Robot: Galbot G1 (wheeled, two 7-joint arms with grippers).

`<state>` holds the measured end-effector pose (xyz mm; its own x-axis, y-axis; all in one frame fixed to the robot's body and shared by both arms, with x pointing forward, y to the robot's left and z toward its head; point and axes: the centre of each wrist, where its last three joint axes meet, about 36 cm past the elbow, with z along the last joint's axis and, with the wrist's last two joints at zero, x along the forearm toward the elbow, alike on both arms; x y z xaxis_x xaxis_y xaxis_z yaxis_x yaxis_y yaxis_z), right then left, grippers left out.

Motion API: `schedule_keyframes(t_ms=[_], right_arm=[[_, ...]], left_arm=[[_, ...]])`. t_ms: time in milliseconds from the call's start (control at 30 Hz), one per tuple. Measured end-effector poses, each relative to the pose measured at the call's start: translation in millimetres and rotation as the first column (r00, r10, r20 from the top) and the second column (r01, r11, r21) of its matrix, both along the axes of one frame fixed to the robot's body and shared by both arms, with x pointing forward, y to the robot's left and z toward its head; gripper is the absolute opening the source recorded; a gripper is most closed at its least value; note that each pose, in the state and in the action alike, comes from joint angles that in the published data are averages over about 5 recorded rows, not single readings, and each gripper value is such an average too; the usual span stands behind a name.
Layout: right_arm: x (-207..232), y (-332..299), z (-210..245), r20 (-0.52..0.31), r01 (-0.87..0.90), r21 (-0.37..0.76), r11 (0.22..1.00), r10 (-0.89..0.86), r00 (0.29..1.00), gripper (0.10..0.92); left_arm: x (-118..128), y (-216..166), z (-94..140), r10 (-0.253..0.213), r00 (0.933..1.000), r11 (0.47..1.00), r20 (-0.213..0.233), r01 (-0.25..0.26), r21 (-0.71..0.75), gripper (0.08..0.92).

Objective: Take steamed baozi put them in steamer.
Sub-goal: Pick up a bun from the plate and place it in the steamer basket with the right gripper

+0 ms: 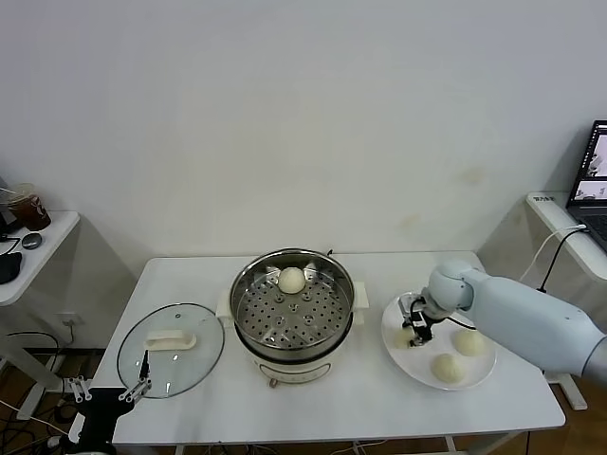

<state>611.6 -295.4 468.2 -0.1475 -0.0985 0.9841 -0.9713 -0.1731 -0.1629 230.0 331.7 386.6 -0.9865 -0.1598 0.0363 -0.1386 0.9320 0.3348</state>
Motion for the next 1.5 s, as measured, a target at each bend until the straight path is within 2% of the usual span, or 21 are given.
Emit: schedule_keyframes(t_ms=[200,367,600,767,933,1133,1500], right_arm=[[5,-7,43,0.027,0.013,0.015,1.0,-0.013,1.0,0.422],[13,5,107,0.083,0.007,0.048,0.999,-0.011,0.997,0.425],[9,64,208,0.157,-0.039,0.114,0.993,0.021,0.987,0.433],[-1,121,244,0.168,-0.072,0.141,0.987,0.048,0.985,0.433],[-9,180,243,0.148,-0.096,0.149,0.984,0.074,0.986,0.433],[-13,241,217,0.125,-0.114,0.149,0.982,0.095,0.988,0.433],[-6,310,164,0.093,-0.095,0.144,0.985,0.082,0.992,0.433]], left_arm=[[4,-1,1,-0.014,0.9999,1.0,0.006,0.014,-0.001,0.823],[9,-2,3,-0.029,0.9995,1.0,0.013,0.029,-0.004,0.823],[16,-2,6,-0.047,0.9986,0.999,0.023,0.047,-0.002,0.823],[17,0,4,-0.051,0.9984,0.999,0.023,0.051,0.006,0.823],[20,-2,4,-0.048,0.9984,0.999,0.029,0.048,0.003,0.823],[21,1,3,-0.032,0.9989,0.999,0.033,0.032,0.004,0.823],[23,2,9,-0.022,0.9983,1.0,0.053,0.022,0.007,0.823]])
